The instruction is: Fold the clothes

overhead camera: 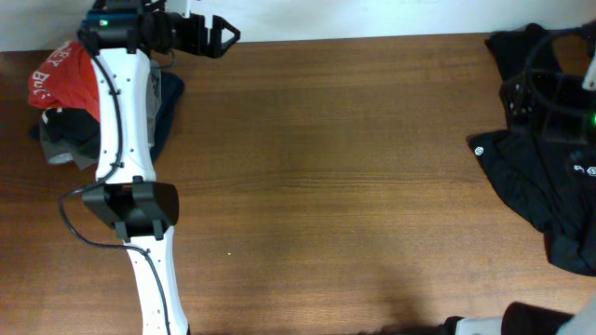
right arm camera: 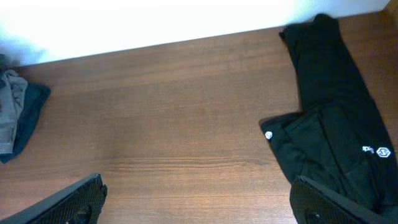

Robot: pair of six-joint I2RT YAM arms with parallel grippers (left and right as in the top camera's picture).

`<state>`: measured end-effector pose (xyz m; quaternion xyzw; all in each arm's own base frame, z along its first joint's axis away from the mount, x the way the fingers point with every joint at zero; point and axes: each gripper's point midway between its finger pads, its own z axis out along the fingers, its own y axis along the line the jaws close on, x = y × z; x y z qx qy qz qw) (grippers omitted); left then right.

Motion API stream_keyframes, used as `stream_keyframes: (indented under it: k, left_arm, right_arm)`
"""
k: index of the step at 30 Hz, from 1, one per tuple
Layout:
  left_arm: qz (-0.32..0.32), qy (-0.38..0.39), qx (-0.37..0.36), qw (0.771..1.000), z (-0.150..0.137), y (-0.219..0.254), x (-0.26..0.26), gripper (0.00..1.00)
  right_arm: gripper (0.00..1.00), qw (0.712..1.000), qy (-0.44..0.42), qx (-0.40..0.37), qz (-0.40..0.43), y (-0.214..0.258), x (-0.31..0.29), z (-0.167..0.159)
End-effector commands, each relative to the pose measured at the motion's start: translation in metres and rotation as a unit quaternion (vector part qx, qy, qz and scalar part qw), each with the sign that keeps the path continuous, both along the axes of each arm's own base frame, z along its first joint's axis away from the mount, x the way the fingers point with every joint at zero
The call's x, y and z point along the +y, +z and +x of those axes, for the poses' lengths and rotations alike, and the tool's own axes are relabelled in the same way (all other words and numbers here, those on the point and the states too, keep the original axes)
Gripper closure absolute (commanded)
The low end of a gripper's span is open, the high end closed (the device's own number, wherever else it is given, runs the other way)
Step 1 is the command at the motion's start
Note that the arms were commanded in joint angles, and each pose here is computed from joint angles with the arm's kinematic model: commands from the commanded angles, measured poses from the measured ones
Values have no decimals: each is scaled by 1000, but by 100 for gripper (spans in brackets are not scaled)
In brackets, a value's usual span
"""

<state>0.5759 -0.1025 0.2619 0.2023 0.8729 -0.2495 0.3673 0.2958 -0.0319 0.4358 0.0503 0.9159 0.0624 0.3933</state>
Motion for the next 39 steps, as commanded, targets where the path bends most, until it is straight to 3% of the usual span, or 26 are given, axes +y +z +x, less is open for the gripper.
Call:
stream_keyframes:
  k: [1, 15, 20, 27, 30, 39]
  left_arm:
    - [20, 19, -23, 999, -5, 24, -3, 1]
    - [20, 17, -23, 999, -5, 24, -6, 1]
    - [20, 17, -23, 999, -5, 24, -6, 1]
    - [20, 17, -23, 999, -5, 24, -6, 1]
    - [20, 17, -23, 999, -5, 24, -6, 1]
    - [20, 17, -23, 999, -5, 24, -6, 1]
  right_arm:
    - [1, 1000, 8, -18, -5, 10, 6, -11]
    - [1, 1000, 8, -12, -4, 6, 5, -6]
    - [1, 999, -7, -26, -42, 15, -2, -25]
    - [1, 973, 55, -209, -83, 58, 31, -18]
    - [1, 958, 79, -262, -82, 38, 46, -21]
    - [1, 917, 108, -374, -83, -102, 65, -50]
